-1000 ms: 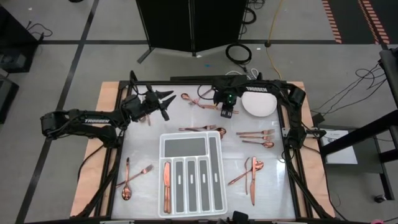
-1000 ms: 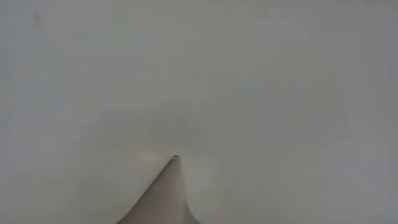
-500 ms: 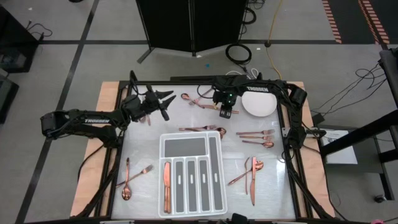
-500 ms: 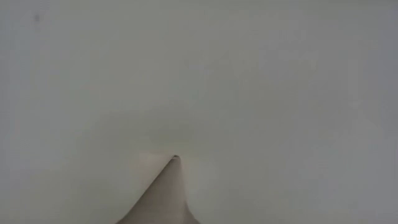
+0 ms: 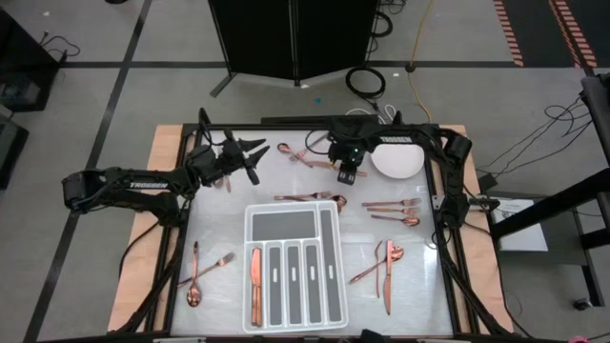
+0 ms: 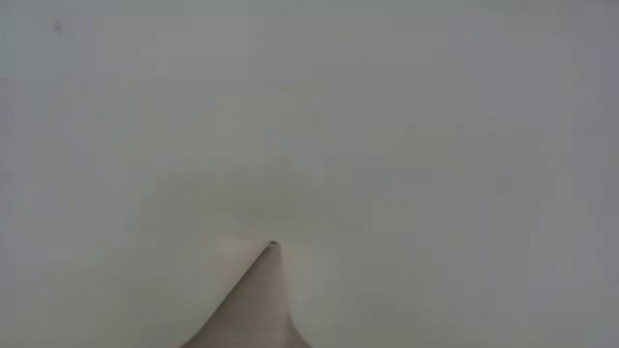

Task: Sort silverware
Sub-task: Put the top knife into the silverware tray

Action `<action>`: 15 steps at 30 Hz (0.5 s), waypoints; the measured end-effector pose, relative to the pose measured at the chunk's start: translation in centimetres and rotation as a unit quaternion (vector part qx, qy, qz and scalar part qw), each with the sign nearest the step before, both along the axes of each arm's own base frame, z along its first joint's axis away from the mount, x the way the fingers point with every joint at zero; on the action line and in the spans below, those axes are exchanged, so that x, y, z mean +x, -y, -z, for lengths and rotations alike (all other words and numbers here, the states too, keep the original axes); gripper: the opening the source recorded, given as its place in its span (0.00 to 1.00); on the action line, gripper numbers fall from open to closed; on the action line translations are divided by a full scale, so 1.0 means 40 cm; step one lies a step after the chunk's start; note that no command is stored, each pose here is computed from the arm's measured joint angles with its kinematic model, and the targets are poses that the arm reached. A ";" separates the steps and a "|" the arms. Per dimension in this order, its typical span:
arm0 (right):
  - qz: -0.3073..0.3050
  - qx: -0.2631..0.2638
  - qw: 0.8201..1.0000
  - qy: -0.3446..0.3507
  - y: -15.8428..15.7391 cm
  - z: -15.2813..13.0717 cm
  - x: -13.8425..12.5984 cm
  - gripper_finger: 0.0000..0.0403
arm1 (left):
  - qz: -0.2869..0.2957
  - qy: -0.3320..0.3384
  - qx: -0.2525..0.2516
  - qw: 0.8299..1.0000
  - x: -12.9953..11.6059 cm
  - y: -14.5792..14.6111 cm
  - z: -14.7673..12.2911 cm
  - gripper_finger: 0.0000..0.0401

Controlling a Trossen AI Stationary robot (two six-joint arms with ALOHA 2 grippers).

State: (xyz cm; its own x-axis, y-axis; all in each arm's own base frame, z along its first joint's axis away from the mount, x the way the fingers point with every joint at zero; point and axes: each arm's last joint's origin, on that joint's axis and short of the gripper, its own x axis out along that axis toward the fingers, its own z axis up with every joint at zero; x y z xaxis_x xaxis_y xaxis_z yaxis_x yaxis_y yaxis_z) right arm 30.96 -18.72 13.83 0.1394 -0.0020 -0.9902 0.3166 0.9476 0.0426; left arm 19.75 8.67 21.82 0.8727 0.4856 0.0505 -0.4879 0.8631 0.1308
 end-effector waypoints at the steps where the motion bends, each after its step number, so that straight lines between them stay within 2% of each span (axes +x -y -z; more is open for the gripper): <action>1: 0.002 0.001 1.000 -0.001 -0.001 0.005 -0.003 0.17 | 0.000 0.000 0.000 1.000 0.000 0.000 0.000 0.28; 6: 0.003 -0.001 1.000 0.000 -0.011 0.032 -0.017 0.09 | 0.000 0.000 0.000 1.000 0.000 0.000 0.000 0.28; 15: 0.047 -0.003 0.999 0.004 -0.015 0.042 -0.019 0.10 | 0.000 0.000 0.000 1.000 0.000 0.000 0.000 0.28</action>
